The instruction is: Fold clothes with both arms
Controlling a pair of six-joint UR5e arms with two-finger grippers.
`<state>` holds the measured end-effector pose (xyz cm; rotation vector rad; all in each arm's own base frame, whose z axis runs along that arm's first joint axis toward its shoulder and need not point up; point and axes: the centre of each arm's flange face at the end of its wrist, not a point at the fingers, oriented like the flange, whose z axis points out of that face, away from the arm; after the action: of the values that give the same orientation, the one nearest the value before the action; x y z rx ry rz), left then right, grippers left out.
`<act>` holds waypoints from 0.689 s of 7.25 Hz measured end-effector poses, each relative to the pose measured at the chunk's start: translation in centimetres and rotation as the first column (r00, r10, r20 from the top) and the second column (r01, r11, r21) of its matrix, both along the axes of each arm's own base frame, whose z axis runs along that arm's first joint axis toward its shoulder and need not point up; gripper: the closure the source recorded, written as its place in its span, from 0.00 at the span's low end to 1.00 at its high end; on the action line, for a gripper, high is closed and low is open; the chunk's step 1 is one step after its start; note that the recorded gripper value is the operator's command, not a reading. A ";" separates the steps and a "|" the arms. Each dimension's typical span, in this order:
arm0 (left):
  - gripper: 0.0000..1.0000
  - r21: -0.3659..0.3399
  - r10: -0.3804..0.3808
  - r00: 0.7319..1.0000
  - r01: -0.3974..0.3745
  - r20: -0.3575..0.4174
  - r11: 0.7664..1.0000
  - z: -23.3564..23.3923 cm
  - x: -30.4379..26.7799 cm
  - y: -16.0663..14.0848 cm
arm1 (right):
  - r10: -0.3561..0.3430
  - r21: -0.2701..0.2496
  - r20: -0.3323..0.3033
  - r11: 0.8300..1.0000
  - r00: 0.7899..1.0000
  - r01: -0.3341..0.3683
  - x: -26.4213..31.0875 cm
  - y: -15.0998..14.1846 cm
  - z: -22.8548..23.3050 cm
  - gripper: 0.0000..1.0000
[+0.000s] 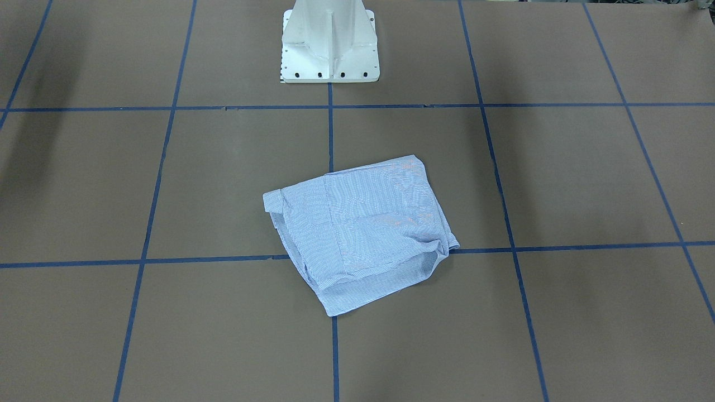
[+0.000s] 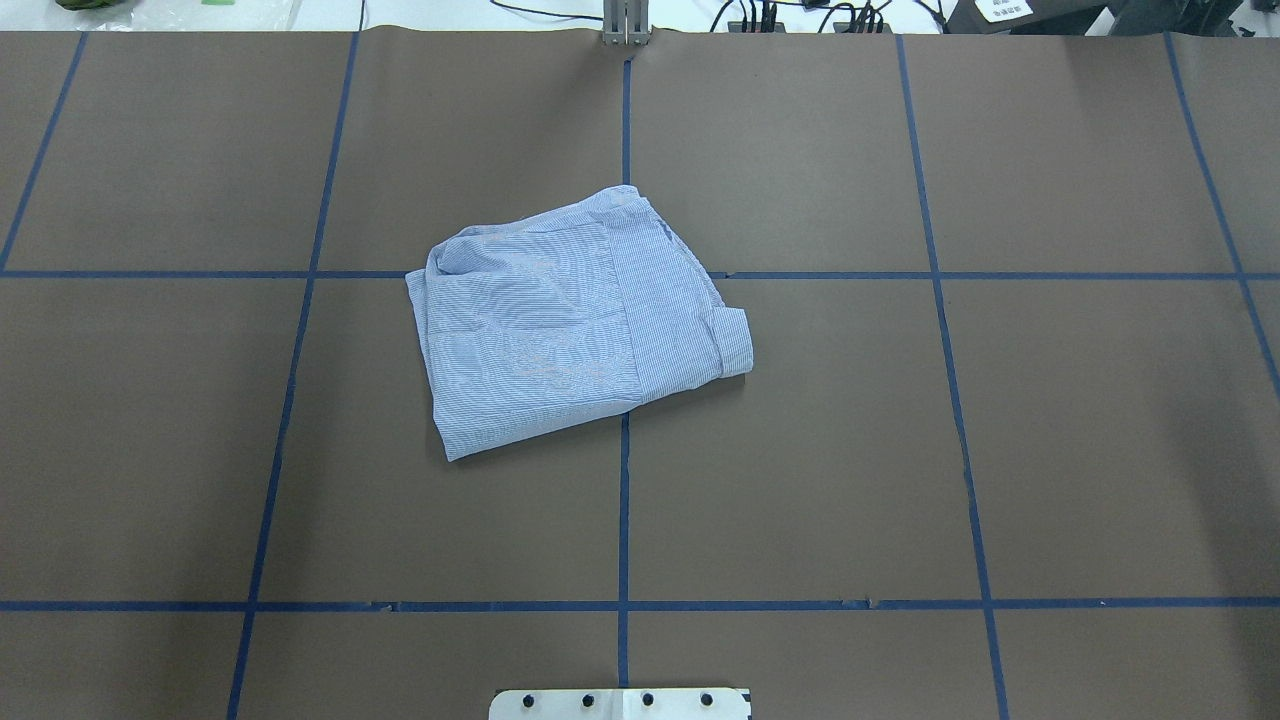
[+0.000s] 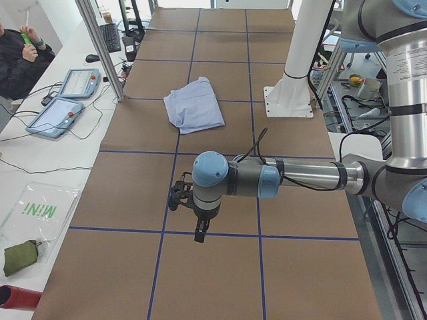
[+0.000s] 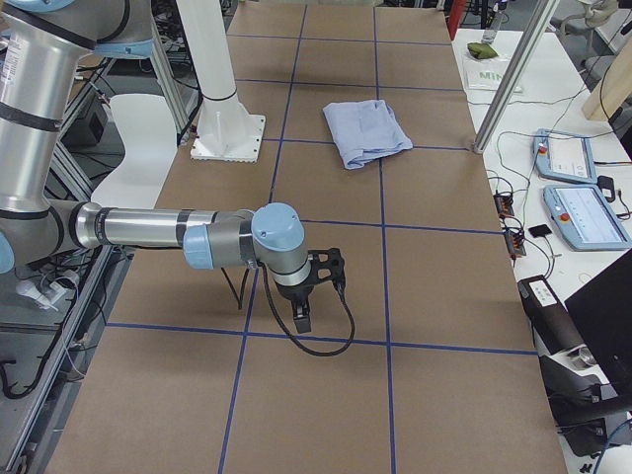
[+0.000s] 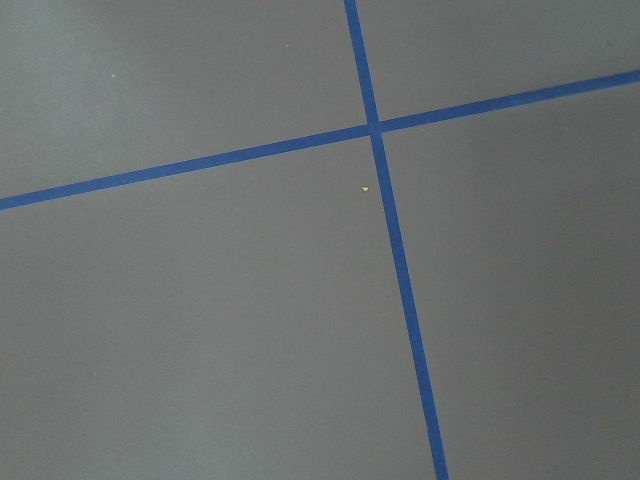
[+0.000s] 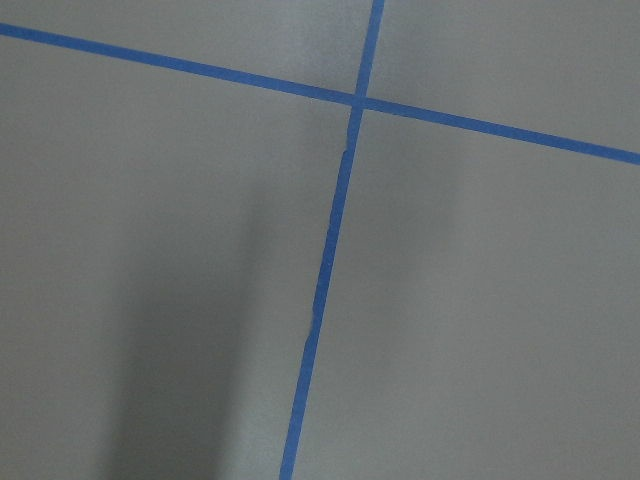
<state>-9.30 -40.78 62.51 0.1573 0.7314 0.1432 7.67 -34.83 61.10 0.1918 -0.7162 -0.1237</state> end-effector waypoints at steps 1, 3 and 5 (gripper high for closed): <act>0.00 0.000 0.000 1.000 0.000 0.000 1.000 0.0 0.0 0.0 | 0.000 0.000 0.000 1.000 1.000 0.000 0.0 0.0 0.0 0.00; 0.00 0.001 0.001 1.000 -0.001 0.000 1.000 0.0 0.0 0.0 | 0.000 0.000 0.000 1.000 1.000 0.000 0.0 0.0 0.0 0.00; 0.00 -0.005 0.000 1.000 0.000 0.000 1.000 0.2 0.0 0.1 | 0.000 0.000 0.001 1.000 1.000 0.000 0.0 0.0 0.0 0.00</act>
<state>-9.29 -40.72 62.75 0.1525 0.7321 0.1415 7.66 -34.82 61.09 0.1921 -0.7176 -0.1238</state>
